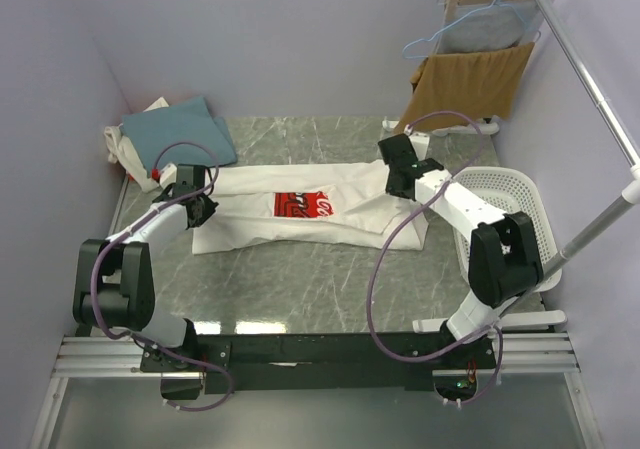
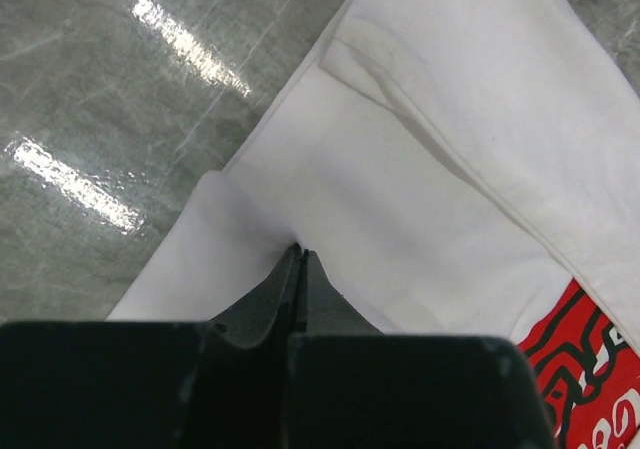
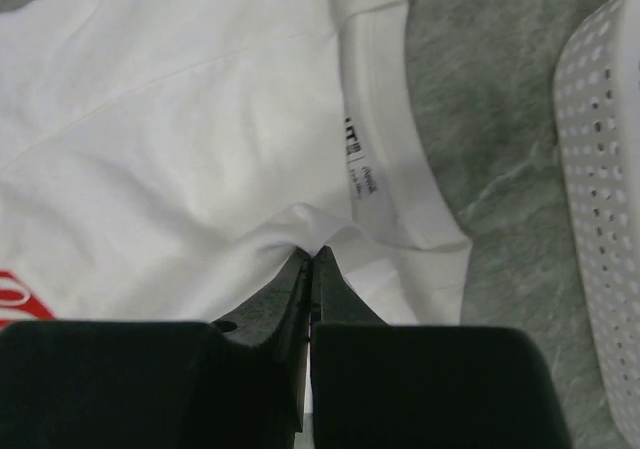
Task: Fold and stack the t-shirts
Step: Fold the other side of the tshirt into a rectangle
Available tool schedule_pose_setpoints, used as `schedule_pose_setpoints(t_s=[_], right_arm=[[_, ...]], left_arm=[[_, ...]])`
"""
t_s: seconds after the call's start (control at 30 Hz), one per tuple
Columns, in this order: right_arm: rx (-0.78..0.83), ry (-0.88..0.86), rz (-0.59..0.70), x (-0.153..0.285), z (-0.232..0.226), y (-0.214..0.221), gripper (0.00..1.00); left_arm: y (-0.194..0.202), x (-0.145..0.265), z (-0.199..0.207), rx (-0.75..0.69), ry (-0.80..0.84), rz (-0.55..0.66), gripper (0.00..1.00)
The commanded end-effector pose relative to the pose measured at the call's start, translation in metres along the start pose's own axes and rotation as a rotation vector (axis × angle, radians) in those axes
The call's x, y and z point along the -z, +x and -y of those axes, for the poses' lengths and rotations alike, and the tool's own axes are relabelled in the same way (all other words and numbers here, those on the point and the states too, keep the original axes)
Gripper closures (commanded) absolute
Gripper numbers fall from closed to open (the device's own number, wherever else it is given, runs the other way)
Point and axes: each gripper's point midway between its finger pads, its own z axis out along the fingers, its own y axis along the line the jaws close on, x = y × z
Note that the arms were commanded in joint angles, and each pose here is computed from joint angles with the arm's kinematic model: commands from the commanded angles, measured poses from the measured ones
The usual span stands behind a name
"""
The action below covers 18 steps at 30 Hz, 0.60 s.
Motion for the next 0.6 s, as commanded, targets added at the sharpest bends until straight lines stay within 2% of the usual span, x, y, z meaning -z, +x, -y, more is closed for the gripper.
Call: schedule_pose_setpoints(t_s=[0.0, 0.2, 0.23, 0.27, 0.3, 0.33, 0.4, 0.43, 0.47, 0.57], right_arm=[[0.006, 0.005, 0.057, -0.011, -0.002, -0.031, 1.00], [0.034, -0.011, 0.017, -0.034, -0.023, -0.035, 1.00], [0.032, -0.029, 0.007, -0.037, -0.028, -0.035, 0.86], [0.036, -0.035, 0.001, -0.042, -0.032, -0.034, 0.64], [0.036, -0.036, 0.000, -0.044, -0.034, -0.034, 0.48], [0.036, -0.029, 0.005, -0.046, -0.034, -0.035, 0.43], [0.030, 0.004, 0.016, -0.046, -0.028, -0.037, 0.37], [0.024, 0.020, 0.020, -0.044, -0.024, -0.035, 0.35], [0.014, 0.015, 0.039, -0.036, -0.020, -0.040, 0.34], [-0.008, -0.081, 0.016, -0.017, -0.024, -0.027, 0.33]], left_arm=[[-0.024, -0.003, 0.012, -0.048, 0.027, 0.081, 0.97], [-0.015, -0.018, 0.004, -0.075, -0.023, 0.052, 0.96], [-0.012, -0.020, 0.006, -0.079, -0.012, 0.045, 0.89], [-0.010, -0.023, 0.008, -0.081, -0.002, 0.039, 0.83], [-0.009, -0.024, 0.010, -0.083, 0.009, 0.032, 0.67], [-0.009, -0.025, 0.011, -0.082, 0.014, 0.035, 0.38], [-0.013, -0.022, 0.011, -0.072, 0.015, 0.058, 0.28], [-0.018, -0.017, 0.011, -0.064, 0.019, 0.077, 0.12], [-0.019, -0.013, 0.011, -0.061, 0.020, 0.086, 0.01], [-0.023, 0.005, 0.020, -0.061, 0.074, 0.105, 0.00]])
